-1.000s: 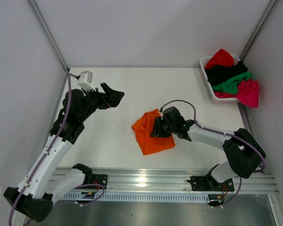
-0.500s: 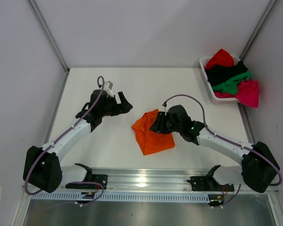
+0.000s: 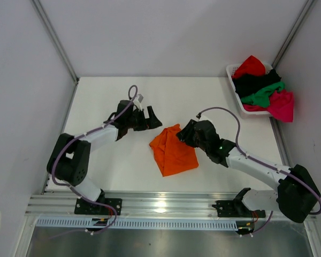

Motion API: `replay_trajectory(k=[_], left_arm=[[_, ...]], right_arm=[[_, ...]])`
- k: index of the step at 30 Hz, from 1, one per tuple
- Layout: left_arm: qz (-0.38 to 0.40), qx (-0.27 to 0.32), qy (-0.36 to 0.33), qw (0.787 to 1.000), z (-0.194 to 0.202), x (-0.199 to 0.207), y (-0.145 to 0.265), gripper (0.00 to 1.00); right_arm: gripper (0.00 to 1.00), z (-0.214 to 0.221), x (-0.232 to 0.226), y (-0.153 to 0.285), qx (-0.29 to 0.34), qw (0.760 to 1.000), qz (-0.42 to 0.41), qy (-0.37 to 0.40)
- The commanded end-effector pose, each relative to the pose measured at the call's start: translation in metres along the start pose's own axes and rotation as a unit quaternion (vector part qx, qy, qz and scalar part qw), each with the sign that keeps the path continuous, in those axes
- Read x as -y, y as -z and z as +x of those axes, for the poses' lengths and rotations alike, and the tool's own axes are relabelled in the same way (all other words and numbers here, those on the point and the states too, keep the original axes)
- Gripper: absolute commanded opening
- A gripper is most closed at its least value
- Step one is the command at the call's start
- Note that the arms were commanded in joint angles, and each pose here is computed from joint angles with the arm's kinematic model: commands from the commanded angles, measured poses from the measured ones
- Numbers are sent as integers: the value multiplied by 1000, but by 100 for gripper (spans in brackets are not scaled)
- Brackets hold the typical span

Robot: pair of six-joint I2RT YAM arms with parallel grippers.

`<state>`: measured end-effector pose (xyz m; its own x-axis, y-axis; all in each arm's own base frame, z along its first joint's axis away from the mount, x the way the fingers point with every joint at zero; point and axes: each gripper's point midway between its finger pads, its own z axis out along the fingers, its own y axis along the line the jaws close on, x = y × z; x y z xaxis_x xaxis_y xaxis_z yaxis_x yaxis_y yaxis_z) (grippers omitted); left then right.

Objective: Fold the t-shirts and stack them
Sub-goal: Fold the tshirt

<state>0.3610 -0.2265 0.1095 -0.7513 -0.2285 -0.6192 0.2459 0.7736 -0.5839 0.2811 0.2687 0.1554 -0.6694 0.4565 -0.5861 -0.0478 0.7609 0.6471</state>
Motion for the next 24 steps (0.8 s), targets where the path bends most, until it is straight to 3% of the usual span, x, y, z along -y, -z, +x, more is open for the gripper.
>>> replay_trajectory(k=[1,24], left_arm=[[80,-16,-41,996,-8,35,-16,99],[134,-71,-52,987,31,71,-57,95]], right_arm=[[45,-16,9,7,49,998,27,-40],[44,12,25,-12,7,998,52,-33]])
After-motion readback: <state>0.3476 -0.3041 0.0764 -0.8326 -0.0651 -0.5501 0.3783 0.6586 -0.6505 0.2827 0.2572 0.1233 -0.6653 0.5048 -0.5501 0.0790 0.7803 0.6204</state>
